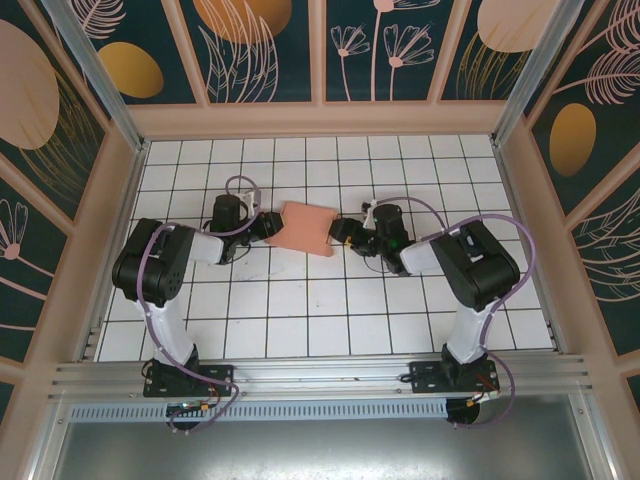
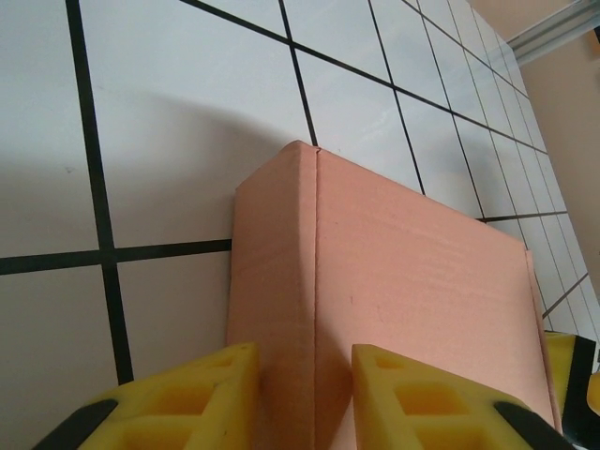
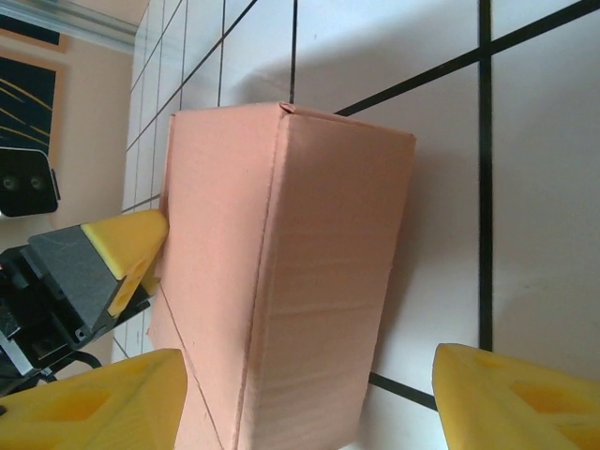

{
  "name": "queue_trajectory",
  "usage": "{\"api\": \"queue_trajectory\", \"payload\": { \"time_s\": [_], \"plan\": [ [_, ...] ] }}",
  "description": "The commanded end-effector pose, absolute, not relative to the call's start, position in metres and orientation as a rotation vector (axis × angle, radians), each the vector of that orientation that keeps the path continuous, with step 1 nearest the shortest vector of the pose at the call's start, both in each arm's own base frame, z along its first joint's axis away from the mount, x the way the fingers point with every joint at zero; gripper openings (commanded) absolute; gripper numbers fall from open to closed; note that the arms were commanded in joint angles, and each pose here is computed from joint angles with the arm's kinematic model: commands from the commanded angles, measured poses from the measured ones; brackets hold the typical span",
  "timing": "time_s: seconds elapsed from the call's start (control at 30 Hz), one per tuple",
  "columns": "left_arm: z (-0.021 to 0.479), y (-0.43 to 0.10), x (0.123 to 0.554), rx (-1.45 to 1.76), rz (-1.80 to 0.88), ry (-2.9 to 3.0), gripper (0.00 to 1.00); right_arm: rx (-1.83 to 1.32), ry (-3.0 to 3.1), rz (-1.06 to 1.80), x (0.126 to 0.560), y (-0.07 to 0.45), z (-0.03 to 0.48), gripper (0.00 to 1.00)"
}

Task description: Fold the paper box

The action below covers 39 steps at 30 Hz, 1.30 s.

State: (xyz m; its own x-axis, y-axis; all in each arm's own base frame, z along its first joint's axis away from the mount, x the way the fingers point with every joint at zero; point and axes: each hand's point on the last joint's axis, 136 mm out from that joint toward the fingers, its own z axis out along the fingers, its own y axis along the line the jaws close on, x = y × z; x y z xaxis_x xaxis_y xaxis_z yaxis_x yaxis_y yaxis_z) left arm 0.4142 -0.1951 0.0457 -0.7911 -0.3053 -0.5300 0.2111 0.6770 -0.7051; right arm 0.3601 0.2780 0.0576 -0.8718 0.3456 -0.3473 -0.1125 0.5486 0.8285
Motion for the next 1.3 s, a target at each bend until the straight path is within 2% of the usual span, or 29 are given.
{"api": "queue_trajectory", "payload": {
  "time_s": [0.0,0.67,0.93,1.27],
  "plan": [
    [0.015,-0.186,0.404,-0.14,-1.038,2.336,0.3,0.169,2.259,1.393,0.368,0.291,0.071,0.7],
    [-0.013,-0.168,0.406,-0.268,-1.078,2.361,0.29,0.136,2.283,1.481,0.379,0.317,0.072,0.7],
    [-0.024,-0.157,0.406,-0.322,-1.07,2.377,0.28,0.247,2.271,1.287,0.391,0.293,0.073,0.7],
    [-0.032,-0.153,0.407,-0.349,-1.088,2.391,0.28,0.243,2.32,1.392,0.391,0.317,0.064,0.79]
  ]
}}
